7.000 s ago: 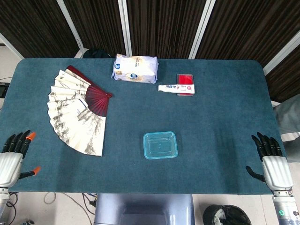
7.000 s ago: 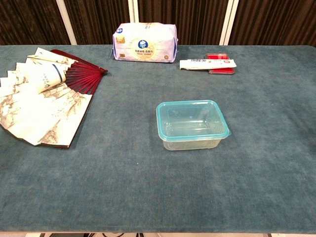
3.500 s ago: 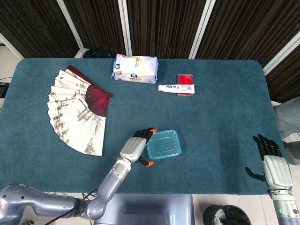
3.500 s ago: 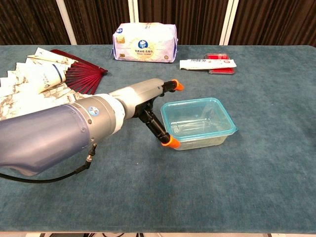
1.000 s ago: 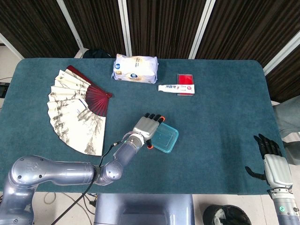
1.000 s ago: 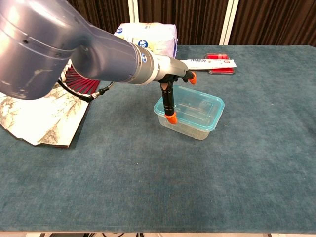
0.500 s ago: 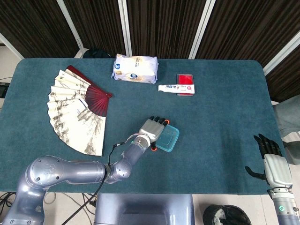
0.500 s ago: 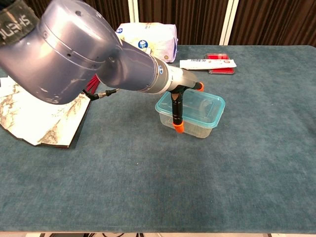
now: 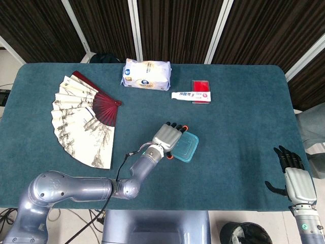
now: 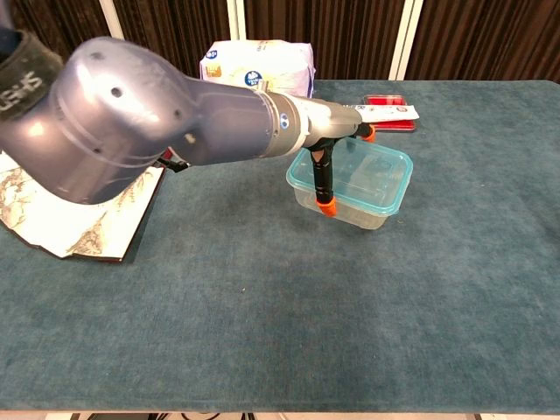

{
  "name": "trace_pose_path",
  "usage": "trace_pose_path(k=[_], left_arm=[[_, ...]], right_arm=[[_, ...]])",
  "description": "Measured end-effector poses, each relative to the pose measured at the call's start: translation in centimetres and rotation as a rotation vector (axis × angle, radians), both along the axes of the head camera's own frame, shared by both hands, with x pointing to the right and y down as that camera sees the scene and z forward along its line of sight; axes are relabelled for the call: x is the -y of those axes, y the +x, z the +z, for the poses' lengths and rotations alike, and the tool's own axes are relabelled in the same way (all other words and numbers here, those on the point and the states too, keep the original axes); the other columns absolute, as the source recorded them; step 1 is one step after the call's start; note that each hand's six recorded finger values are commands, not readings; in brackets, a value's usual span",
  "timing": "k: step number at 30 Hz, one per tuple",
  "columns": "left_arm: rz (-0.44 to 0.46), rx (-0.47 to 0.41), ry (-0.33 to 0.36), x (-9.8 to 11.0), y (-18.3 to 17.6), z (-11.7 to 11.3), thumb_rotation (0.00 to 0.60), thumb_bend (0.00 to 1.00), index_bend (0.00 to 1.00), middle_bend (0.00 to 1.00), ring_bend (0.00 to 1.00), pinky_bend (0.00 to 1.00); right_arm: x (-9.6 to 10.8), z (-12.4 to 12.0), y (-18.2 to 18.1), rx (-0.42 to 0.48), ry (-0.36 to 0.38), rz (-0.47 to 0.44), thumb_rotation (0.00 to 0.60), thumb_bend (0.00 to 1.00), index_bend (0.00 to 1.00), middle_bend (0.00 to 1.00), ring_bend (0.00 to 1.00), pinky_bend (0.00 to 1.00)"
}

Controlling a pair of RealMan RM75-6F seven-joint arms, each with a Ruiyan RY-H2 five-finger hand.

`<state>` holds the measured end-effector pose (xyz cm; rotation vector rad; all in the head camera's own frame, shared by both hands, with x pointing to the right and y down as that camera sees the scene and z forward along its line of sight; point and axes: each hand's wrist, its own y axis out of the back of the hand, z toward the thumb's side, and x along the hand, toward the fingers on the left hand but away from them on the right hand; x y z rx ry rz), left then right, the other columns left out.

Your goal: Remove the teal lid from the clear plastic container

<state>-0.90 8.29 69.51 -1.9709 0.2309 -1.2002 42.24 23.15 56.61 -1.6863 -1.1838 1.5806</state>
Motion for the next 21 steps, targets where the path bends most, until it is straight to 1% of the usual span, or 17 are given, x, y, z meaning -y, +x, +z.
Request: trace_pose_path(k=[2, 5, 7, 9, 14, 17, 21], left_arm=[[0.034, -0.022, 0.026, -0.1, -0.2, -0.3, 0.6, 0.08, 0.15, 0.32, 0.31, 0.46], [0.068, -0.061, 0.037, -0.6, -0.8, -0.7, 0.6, 0.08, 0.15, 0.32, 0.31, 0.46], [0.077, -0.085, 0.023, -1.1, -1.3, -0.7, 0.6, 0.08, 0.15, 0.32, 0.31, 0.46], [0.081, -0.108, -0.01, -1.9, -2.2, -0.5, 0.6, 0.08, 0.15, 0.32, 0.31, 0.46], [0.094, -0.121, -0.063, -3.4, -3.0, 0.1, 0.6, 0.08, 0.15, 0.31, 0.31, 0.46], [0.106, -0.129, -0.076, -4.1, -2.8, 0.1, 0.6, 0.08, 0.15, 0.31, 0.31, 0.46], [0.113, -0.138, -0.082, -4.5, -2.5, -0.2, 0.6, 0.08, 0.14, 0.31, 0.3, 0.46]], right_arm=[[0.0, 0.0, -0.1, -0.002, 0.002, -0.005, 0.6, 0.29, 0.0, 0.0, 0.0, 0.0], [0.0, 0.0, -0.2, -0.002, 0.003, -0.01, 0.6, 0.29, 0.0, 0.0, 0.0, 0.0], [0.0, 0.0, -0.6, 0.003, 0.002, -0.016, 0.6, 0.29, 0.0, 0.0, 0.0, 0.0], [0.0, 0.1, -1.0, 0.01, 0.002, -0.026, 0.6, 0.29, 0.0, 0.0, 0.0, 0.0], [-0.4, 0.5, -3.1, 0.042, -0.01, -0.072, 0.6, 0.29, 0.0, 0.0, 0.0, 0.0], [-0.9, 1.1, -4.8, 0.069, -0.025, -0.102, 0.6, 0.29, 0.0, 0.0, 0.0, 0.0], [-1.7, 2.0, -7.0, 0.106, -0.045, -0.134, 0.6, 0.29, 0.0, 0.0, 0.0, 0.0]])
